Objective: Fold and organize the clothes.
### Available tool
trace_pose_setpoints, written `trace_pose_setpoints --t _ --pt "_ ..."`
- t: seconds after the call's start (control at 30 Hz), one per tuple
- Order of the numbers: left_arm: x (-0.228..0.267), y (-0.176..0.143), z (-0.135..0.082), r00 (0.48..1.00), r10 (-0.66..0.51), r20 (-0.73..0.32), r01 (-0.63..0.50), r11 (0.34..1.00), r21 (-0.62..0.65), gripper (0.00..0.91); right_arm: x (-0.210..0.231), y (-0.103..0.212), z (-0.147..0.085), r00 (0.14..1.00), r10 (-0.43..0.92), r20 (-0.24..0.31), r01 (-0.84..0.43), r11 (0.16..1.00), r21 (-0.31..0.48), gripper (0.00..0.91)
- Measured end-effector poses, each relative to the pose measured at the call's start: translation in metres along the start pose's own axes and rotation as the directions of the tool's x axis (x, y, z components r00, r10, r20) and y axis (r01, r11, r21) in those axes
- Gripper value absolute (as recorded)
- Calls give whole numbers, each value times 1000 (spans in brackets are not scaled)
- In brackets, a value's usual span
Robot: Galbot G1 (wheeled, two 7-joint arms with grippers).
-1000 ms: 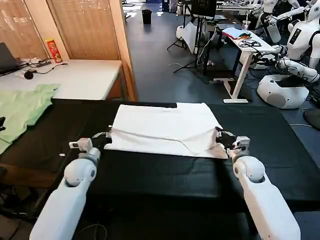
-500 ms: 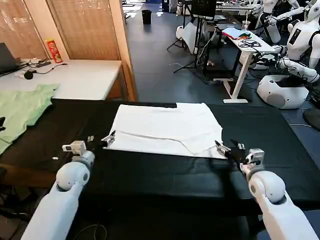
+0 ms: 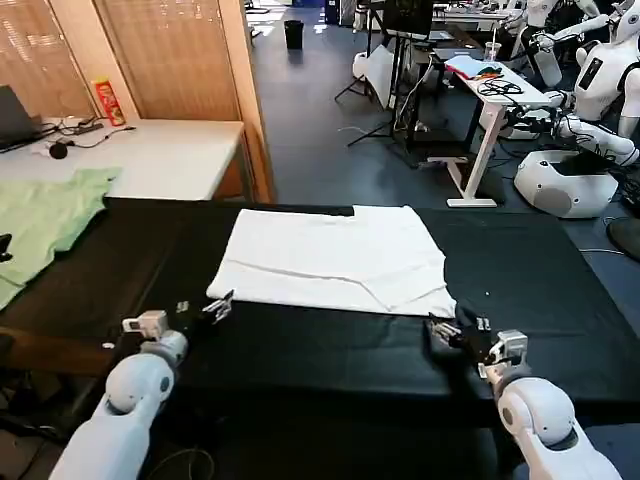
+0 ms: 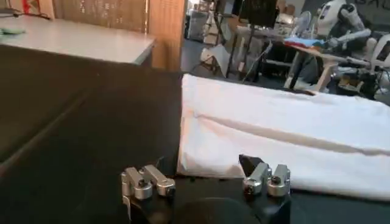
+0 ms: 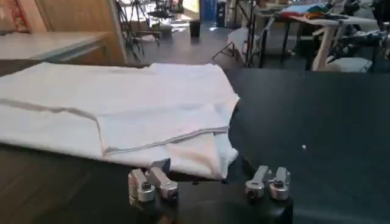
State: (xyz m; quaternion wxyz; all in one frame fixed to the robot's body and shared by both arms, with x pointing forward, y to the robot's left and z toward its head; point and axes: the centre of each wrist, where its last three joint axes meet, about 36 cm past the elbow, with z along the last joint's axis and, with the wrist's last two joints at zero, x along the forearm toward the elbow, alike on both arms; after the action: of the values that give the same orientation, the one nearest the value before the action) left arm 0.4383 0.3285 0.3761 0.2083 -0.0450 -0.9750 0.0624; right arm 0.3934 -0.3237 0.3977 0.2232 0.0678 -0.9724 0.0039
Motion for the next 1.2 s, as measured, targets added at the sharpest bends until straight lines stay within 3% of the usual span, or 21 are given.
trace_pose_setpoints --t 0.03,0.07,0.3,0.57,0.9,0.97,1.0,1.2 --pt "0 0 1 1000 -1 -2 1 1000 -3 0 0 0 0 1000 -1 0 1 1000 0 78" --pt "1 -1 2 1000 -2 -3 2 1000 -6 0 0 0 0 1000 -2 0 2 1000 0 68" --pt "5 -4 6 1000 -6 -12 5 999 -33 0 10 2 -2 1000 12 -4 -12 1000 11 59" --pt "30 1 7 998 -55 -38 52 995 -80 0 40 11 -14 996 60 -63 -58 998 27 59" --pt "95 -9 11 992 -81 -101 66 988 -140 0 97 22 -9 972 89 -216 -75 994 75 59" --pt "108 -12 12 991 -75 -107 58 986 -156 0 106 25 -8 969 89 -228 -74 994 75 127" --pt "114 -14 12 991 -71 -111 52 986 -160 878 109 26 -7 968 89 -234 -73 995 72 878" --pt "133 -24 6 993 -63 -99 44 983 -179 878 125 31 -8 963 88 -256 -71 995 74 878"
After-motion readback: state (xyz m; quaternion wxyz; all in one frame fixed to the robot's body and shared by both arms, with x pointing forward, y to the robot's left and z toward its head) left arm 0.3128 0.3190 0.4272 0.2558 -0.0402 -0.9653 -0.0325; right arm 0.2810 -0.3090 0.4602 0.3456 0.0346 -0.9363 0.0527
